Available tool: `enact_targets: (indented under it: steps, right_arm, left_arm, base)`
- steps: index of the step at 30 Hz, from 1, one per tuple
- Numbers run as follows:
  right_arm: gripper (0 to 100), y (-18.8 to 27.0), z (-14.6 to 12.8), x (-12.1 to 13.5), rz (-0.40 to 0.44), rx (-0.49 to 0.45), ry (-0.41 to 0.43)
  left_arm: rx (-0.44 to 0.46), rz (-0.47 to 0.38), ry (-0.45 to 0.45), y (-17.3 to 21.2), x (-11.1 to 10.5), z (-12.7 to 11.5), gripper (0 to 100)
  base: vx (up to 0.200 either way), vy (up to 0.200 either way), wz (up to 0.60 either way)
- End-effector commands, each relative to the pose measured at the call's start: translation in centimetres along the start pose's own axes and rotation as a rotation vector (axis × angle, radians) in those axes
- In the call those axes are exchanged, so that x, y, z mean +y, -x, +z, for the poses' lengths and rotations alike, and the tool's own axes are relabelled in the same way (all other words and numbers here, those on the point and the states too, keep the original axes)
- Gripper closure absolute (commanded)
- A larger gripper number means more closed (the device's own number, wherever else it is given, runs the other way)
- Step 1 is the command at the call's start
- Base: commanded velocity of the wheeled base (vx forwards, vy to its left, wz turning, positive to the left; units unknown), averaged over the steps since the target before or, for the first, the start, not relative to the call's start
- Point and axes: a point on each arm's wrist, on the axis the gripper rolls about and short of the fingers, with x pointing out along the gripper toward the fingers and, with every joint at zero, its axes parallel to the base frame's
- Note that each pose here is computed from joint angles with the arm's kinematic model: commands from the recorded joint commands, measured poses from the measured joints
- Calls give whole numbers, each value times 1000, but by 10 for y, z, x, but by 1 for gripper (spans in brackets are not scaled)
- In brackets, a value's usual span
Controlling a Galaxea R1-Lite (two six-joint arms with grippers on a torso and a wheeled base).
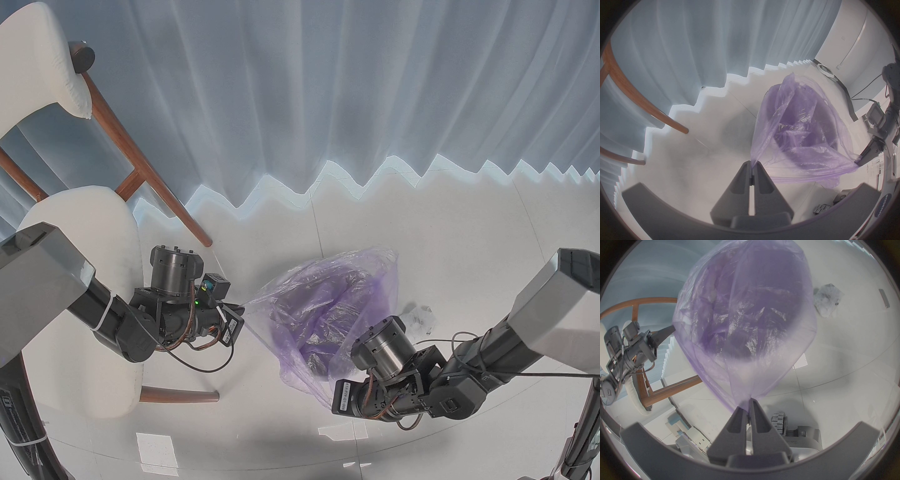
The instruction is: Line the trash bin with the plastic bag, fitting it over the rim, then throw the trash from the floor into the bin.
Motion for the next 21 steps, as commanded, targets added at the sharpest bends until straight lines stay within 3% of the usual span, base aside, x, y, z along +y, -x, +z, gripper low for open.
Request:
enact_targets:
  steps: [1,12,21]
  right_arm:
    - [100,-16,-7,2,-12,23,14]
    - [100,-35,-10,16,-2,3,41]
    - [100,-57,-14,20,-30,0,58]
  left_arm:
    - [33,4,0,-10,7,-11,100]
    - [18,29,-23,-15,14,-6,100]
    - [62,104,-57,-17,17,-11,100]
  base:
    - [0,0,0]
    - [0,0,0]
    - [0,0,0]
